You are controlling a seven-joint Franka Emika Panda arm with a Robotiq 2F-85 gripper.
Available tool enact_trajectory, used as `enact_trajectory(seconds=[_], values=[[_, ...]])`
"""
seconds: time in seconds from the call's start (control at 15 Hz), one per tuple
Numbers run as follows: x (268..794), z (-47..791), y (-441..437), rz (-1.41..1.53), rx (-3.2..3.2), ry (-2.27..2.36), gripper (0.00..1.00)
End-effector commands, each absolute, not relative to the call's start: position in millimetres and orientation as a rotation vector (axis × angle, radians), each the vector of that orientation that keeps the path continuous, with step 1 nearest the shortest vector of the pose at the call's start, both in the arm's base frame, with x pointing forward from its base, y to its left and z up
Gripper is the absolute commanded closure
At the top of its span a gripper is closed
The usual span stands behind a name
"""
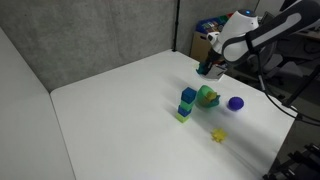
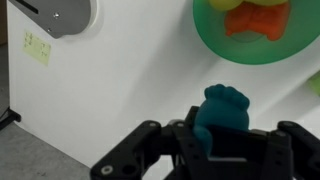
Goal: Put the dark green toy on top of the stacked toy blocks
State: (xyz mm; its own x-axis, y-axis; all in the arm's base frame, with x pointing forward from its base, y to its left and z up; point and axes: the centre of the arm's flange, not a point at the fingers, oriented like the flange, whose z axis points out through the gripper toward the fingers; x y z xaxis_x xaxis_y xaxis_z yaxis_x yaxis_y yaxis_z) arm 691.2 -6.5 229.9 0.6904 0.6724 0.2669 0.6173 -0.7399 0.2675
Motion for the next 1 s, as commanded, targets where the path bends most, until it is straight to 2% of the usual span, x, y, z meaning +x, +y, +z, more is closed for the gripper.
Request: enact_trajectory(seconds=[0.0,0.4,0.93], values=[[681,265,20,0.586,2.709,1.042,0.97],[664,296,66,0.645,2.695,1.1,0.97],[626,289,98,0.626,2.699,1.192,0.97]])
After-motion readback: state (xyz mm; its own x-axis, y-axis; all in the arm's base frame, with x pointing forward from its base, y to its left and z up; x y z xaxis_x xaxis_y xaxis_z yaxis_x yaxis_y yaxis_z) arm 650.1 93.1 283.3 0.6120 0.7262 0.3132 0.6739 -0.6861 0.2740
